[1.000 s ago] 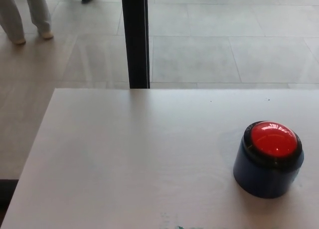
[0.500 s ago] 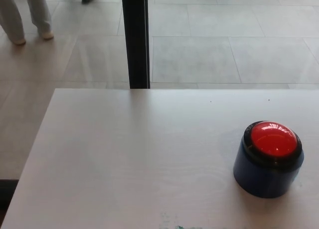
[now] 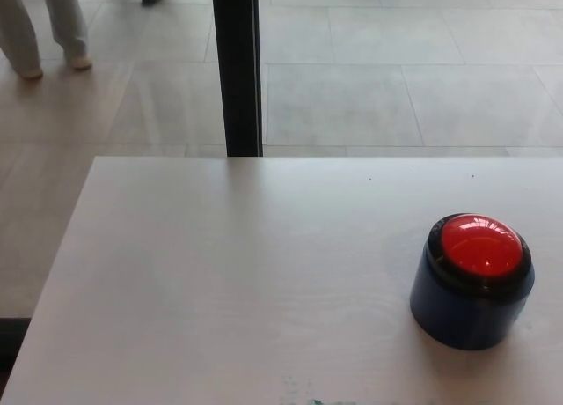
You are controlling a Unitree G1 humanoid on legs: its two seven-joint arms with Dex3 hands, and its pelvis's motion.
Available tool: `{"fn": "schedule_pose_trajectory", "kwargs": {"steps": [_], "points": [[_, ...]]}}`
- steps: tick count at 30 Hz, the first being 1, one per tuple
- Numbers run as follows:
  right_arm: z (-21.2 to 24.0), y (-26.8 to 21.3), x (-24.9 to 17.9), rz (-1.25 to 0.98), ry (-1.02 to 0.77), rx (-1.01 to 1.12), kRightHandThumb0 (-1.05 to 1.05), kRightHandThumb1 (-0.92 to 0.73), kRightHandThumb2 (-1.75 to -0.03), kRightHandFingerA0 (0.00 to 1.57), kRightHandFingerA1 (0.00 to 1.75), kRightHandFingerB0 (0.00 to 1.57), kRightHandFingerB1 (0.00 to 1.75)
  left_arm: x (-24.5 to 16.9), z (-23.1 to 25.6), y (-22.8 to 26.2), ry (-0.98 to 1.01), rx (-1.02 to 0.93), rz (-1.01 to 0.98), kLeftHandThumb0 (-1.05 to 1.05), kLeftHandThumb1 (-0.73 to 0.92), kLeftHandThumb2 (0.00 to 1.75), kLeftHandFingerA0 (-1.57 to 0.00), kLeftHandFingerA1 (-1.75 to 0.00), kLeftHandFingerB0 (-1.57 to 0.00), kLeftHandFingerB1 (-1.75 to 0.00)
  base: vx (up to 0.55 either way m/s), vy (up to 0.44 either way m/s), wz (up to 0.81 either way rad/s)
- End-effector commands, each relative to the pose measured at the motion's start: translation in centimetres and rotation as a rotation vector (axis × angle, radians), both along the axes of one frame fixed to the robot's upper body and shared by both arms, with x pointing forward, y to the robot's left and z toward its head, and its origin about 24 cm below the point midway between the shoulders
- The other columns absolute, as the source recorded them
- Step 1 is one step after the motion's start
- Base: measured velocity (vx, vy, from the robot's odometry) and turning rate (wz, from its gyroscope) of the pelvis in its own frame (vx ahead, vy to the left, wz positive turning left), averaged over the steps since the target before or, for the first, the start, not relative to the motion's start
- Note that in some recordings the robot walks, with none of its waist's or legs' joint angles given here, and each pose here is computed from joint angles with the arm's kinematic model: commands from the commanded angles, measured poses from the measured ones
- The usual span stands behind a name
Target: The robot uses its right hand to press the red button kept in the middle of the desk
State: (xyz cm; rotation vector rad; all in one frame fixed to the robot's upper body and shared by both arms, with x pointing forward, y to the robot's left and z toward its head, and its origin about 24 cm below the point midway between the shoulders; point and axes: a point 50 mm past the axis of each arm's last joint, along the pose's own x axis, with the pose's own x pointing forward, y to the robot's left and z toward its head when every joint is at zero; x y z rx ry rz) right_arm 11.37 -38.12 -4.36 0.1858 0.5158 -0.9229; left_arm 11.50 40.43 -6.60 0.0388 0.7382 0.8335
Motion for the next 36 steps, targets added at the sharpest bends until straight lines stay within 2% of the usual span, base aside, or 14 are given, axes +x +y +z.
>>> {"fn": "schedule_pose_trajectory", "kwargs": {"steps": [1, 7, 11, 12, 13, 14, 19, 25, 30, 32, 33, 34, 35, 36], "points": [[0.5, -0.3, 0.3, 0.003, 0.013, -0.05, -0.23, -0.52, -1.0, 0.99, 1.34, 0.8, 0.69, 0.1, 0.5, 0.6, 0.01, 0.023, 0.003, -0.39, 0.65, 0.59, -0.91, -0.77, -0.76, -0.56, 0.0, 0.0, 0.0], [0.4, -0.2, 0.1, 0.033, 0.022, -0.021, -0.44, -0.6, -0.66, 1.0, 1.37, 0.74, 0.81, 0.0, 0.5, 0.7, 0.007, -0.005, 0.019, -0.39, 0.66, 0.59, -0.85, -0.75, -0.75, -0.57, 0.0, 0.0, 0.0], [0.3, -0.2, 0.3, 0.041, 0.031, 0.008, -0.43, -0.66, -0.62, 0.99, 1.32, 0.68, 0.66, 0.2, 0.6, 0.7, -0.018, -0.031, 0.051, -0.4, 0.63, 0.58, -0.82, -0.74, -0.76, -0.61, 0.0, 0.0, 0.0], [0.3, -0.1, 0.4, 0.072, 0.037, 0.011, -0.55, -0.65, -0.59, 0.95, 1.1, 0.5, 0.56, 0.3, 0.7, 0.7, -0.04, -0.039, 0.024, -0.53, 0.64, 0.59, -0.56, -0.65, -0.56, -0.53, 0.0, 0.0, 0.0], [0.3, -0.1, 0.3, 0.071, 0.039, 0.01, -0.55, -0.65, -0.59, 0.95, 1.1, 0.5, 0.56, 0.2, 0.6, 0.7, -0.039, -0.041, 0.023, -0.53, 0.64, 0.59, -0.56, -0.65, -0.56, -0.53, 0.0, 0.0, 0.0], [0.5, 0.2, 0.5, 0.09, 0.044, 0.011, -0.63, -0.66, -0.6, 0.92, 0.96, 0.34, 0.49, 0.3, 0.7, 0.7, -0.052, -0.061, 0.027, -0.59, 0.64, 0.59, -0.41, -0.56, -0.36, -0.42, 0.0, 0.0, 0.0], [0.5, 0.4, 0.5, 0.145, 0.048, 0.048, -0.62, -0.69, -0.61, 0.54, 0.91, 0.32, 0.43, 0.2, 0.6, 0.6, -0.073, -0.101, -0.007, -0.71, 0.63, 0.6, -0.18, -0.48, -0.25, -0.36, 0.0, 0.0, 0.0], [0.2, 0.4, 0.1, 0.116, 0.085, 0.076, -0.56, -0.73, -0.59, 0.22, 0.95, 0.16, 0.59, -0.3, 0.5, 0.7, -0.082, -0.133, 0.0, -0.68, 0.68, 0.6, -0.16, -0.45, -0.18, -0.33, 0.0, 0.0, 0.0], [-0.1, -0.1, -0.9, -0.017, 0.108, 0.121, -0.49, -0.75, -0.6, 0.26, 0.88, 0.08, 0.5, -1.2, 0.2, 0.8, -0.027, -0.119, -0.017, -0.7, 0.7, 0.6, -0.17, -0.46, -0.19, -0.32, 0.0, 0.0, 0.0], [-0.7, -0.7, -1.2, -0.064, 0.123, 0.125, -0.48, -0.72, -0.61, 0.36, 1.07, 0.06, 0.36, -1.1, 0.2, 0.7, -0.05, -0.13, 0.007, -0.68, 0.7, 0.6, -0.17, -0.48, -0.19, -0.34, 0.0, 0.0, 0.0], [-1.0, -0.9, -1.3, -0.076, 0.12, 0.131, -0.56, -0.59, -0.9, 0.49, 0.93, 0.04, 0.51, -1.1, 0.2, 0.7, -0.048, -0.127, 0.004, -0.7, 0.68, 0.6, -0.18, -0.49, -0.2, -0.34, 0.0, 0.0, 0.0], [-1.1, -1.0, -1.2, -0.077, 0.122, 0.129, -0.59, -0.58, -0.91, 0.48, 0.89, 0.09, 0.53, -1.0, 0.2, 0.7, -0.07, -0.138, 0.025, -0.69, 0.67, 0.6, -0.17, -0.48, -0.2, -0.32, 0.0, 0.0, 0.0], [-0.9, -0.9, -1.0, -0.057, 0.106, 0.108, -0.6, -0.7, -0.6, 0.36, 1.02, 0.19, 0.56, -0.9, 0.2, 0.6, -0.073, -0.143, 0.019, -0.72, 0.69, 0.61, -0.13, -0.47, -0.16, -0.3, 0.0, 0.0, 0.0], [-0.8, -0.8, -0.9, -0.05, 0.097, 0.102, -0.62, -0.71, -0.6, 0.33, 1.04, 0.18, 0.57, -0.8, 0.3, 0.6, -0.09, -0.161, 0.012, -0.74, 0.7, 0.62, -0.07, -0.47, -0.1, -0.27, 0.0, 0.0, 0.0]]}}
